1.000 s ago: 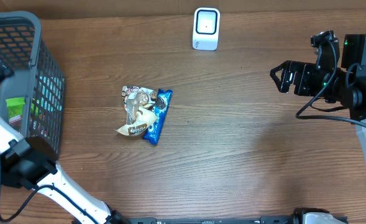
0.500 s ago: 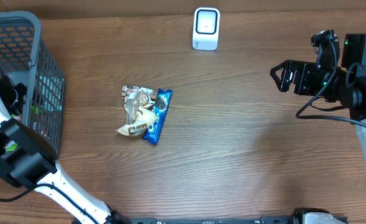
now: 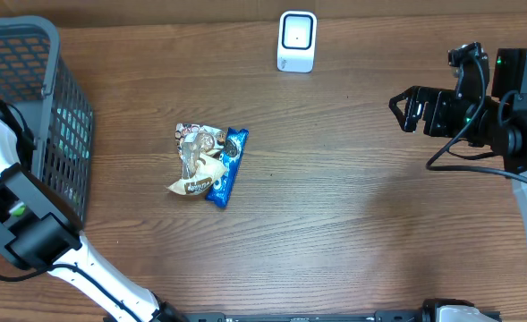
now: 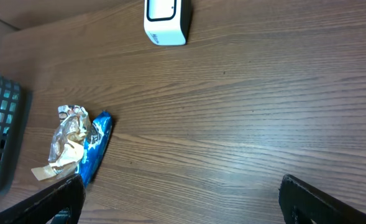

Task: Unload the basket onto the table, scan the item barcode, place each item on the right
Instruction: 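Reach the left gripper into the basket and grasp the green packet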

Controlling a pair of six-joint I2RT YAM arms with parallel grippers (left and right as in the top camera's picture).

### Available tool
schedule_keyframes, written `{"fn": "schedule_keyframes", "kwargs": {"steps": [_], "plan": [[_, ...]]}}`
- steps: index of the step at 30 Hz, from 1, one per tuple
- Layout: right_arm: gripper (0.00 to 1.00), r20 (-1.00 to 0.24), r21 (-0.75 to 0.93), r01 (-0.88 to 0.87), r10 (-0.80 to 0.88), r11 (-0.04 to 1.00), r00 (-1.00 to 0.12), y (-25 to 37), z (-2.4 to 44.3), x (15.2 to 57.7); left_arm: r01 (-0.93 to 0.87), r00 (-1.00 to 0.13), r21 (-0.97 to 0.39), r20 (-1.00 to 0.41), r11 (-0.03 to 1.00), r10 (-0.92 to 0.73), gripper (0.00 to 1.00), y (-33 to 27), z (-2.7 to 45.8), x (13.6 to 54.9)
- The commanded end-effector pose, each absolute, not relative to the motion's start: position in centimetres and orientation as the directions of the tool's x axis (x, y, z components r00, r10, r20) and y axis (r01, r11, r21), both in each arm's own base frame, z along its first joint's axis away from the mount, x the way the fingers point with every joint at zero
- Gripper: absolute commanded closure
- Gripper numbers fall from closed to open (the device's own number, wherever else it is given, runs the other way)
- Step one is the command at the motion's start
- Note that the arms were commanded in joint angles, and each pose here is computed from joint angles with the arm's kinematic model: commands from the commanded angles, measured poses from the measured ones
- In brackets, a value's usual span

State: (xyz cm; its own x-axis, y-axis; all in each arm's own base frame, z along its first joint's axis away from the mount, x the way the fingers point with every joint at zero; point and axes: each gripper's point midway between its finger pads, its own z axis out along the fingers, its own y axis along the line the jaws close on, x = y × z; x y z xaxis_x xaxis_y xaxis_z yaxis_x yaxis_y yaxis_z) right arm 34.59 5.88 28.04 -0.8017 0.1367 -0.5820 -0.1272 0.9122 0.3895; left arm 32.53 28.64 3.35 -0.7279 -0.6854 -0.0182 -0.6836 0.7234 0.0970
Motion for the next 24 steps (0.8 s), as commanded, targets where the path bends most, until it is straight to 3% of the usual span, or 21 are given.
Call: {"fn": "schedule_keyframes", "kwargs": {"steps": [1,6,15,24], "plan": [[0.00,-0.604,0.391,-0.144,0.136,0.909,-0.785,6.0,29.0,34.8,-0.693,-0.719,0.064,0.012,0.718,-0.695,0.96,27.6,2.5,32.4],[0.00,-0.604,0.391,-0.144,0.136,0.909,-0.785,6.0,29.0,34.8,-0.713,-0.701,0.062,-0.014,0.699,-0.713,0.96,28.1,4.8,33.0],[0.00,-0.604,0.391,-0.144,0.136,0.909,-0.786,6.0,29.0,34.8,-0.735,-0.667,0.032,-0.216,0.678,-0.713,0.96,29.6,18.1,35.1],[0.00,-0.604,0.391,-0.144,0.136,0.909,-0.785,6.0,29.0,34.8,-0.749,-0.587,-0.008,-0.455,0.662,-0.669,0.96,28.1,29.9,33.5]]}}
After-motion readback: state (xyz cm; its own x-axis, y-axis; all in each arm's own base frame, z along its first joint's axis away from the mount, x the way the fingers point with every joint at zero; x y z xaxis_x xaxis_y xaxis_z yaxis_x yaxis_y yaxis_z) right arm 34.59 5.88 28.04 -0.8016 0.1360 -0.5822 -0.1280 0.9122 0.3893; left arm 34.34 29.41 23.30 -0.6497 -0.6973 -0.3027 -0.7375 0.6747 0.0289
